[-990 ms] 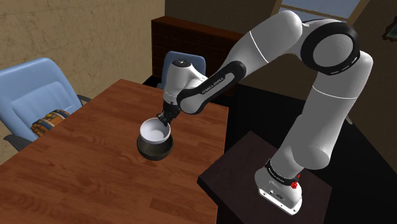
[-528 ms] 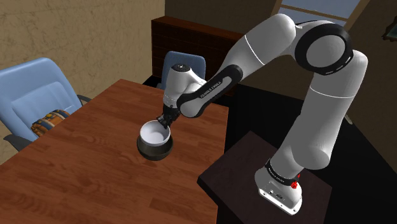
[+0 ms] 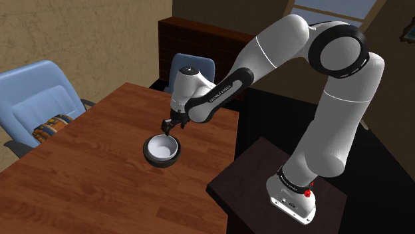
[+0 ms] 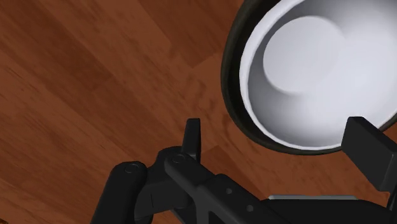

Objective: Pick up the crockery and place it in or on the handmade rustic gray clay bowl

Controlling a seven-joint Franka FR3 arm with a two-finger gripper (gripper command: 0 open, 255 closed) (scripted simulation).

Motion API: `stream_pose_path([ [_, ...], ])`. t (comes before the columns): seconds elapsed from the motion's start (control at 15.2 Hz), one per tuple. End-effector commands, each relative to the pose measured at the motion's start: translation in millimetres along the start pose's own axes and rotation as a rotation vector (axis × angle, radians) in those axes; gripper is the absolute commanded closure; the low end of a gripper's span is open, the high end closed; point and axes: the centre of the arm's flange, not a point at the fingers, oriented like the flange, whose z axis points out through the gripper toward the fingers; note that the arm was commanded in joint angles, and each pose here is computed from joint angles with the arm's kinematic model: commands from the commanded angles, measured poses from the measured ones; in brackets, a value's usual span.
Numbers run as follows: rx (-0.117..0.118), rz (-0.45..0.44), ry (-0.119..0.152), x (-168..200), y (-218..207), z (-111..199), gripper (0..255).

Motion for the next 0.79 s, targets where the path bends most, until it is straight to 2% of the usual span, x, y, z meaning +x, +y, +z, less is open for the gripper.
stream_pose_path([
  [0.0,0.0,0.0,0.0,0,0,0,0],
  [0.26,0.0,0.0,0.0,0,0,-50,0],
  [0.73,0.0,0.0,0.0,0,0,-50,0],
])
